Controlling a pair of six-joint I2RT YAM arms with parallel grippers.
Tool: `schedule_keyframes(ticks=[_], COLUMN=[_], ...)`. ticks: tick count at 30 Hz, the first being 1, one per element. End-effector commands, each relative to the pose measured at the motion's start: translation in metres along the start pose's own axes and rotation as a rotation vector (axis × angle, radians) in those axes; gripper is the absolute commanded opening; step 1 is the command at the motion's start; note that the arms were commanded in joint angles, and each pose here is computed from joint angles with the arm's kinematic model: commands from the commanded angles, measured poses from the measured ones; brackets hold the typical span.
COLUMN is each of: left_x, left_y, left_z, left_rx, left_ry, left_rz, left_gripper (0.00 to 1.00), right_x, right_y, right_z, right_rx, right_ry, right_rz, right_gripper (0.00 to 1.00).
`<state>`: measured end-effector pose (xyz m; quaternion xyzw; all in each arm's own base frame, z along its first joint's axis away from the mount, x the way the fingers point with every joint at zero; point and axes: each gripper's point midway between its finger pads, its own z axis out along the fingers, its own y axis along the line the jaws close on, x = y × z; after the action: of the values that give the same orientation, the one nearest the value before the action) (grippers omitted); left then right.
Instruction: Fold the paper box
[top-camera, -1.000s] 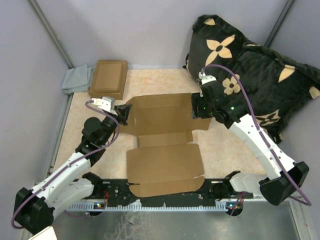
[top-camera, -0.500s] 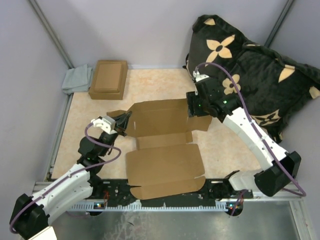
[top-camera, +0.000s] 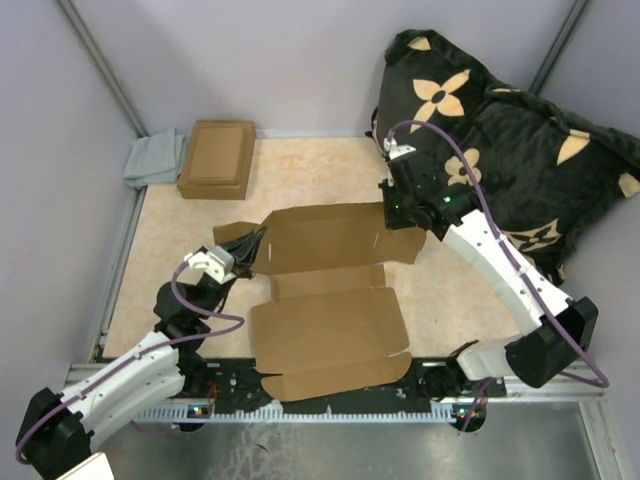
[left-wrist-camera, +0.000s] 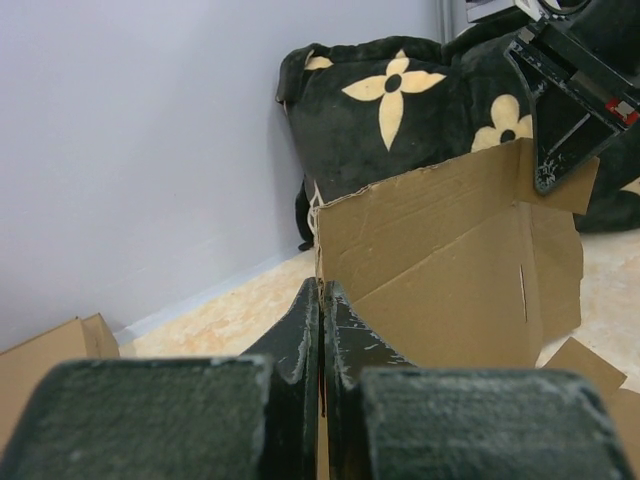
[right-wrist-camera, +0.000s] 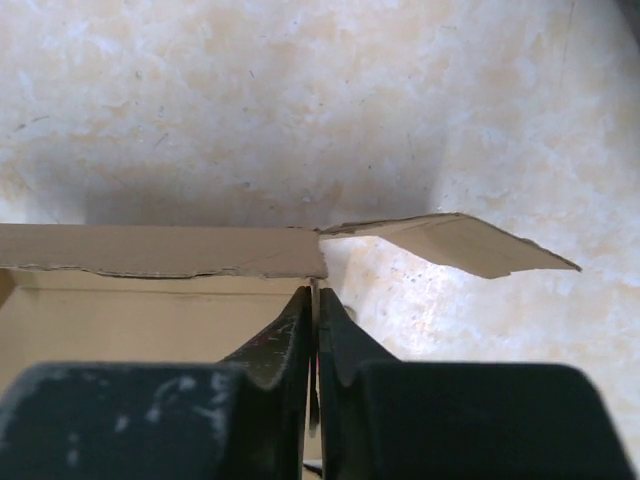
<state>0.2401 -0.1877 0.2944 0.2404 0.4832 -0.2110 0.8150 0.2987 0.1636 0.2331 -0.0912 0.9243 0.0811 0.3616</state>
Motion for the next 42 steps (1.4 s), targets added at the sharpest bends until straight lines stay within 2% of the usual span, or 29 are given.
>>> schedule_keyframes(ticks=[1,2,7,10,14,21,27,30,37,42], left_x=[-0.015,-0.015,-0.007,0.005,0.008,0.007,0.023,0.036,0.033,0.035], left_y=[0.006,0.008,0.012,0.015,0.016,0.023,0.014,0.012,-0.001,-0.006], left_z=[-0.001,0.000,0.004,0.008,0.012,0.015,0.017,0.016,0.027,0.024], left_rx=[-0.037,-0.048,-0.095,-0.130,-0.137,-0.189,-0.181,-0.196,-0.156,-0.168], left_ry=[-0.059,-0.056,0.023,0.176,0.310,0.393,0.523,0.584,0.572,0.613], left_rz=[0.021,0.010,-0.105,-0.196,-0.212,-0.245,-0.305,-0.326,-0.415,-0.477], left_gripper=[0.00,0.00,0.18,0.24,0.29,0.31,0.31,0.30,0.28,0.27], right_x=[-0.014,-0.013,-0.012,-0.022,-0.039,-0.068,-0.076,-0.072,-0.061,-0.053], right_y=[0.002,0.001,-0.005,-0.003,0.008,0.007,-0.001,-0.003,-0.006,-0.007], right_z=[-0.001,0.001,0.011,0.016,0.025,0.018,-0.003,-0.004,0.008,0.017], right_rx=[-0.008,-0.002,0.033,0.024,-0.031,-0.049,-0.072,-0.075,-0.060,-0.045], right_ry=[-0.032,-0.033,-0.078,-0.158,-0.259,-0.467,-0.645,-0.667,-0.649,-0.625], right_rz=[-0.004,-0.002,0.028,0.071,0.138,0.213,0.291,0.308,0.321,0.336], right_gripper=[0.01,0.00,0.00,0.00,0.00,0.00,0.00,0.00,0.00,0.00])
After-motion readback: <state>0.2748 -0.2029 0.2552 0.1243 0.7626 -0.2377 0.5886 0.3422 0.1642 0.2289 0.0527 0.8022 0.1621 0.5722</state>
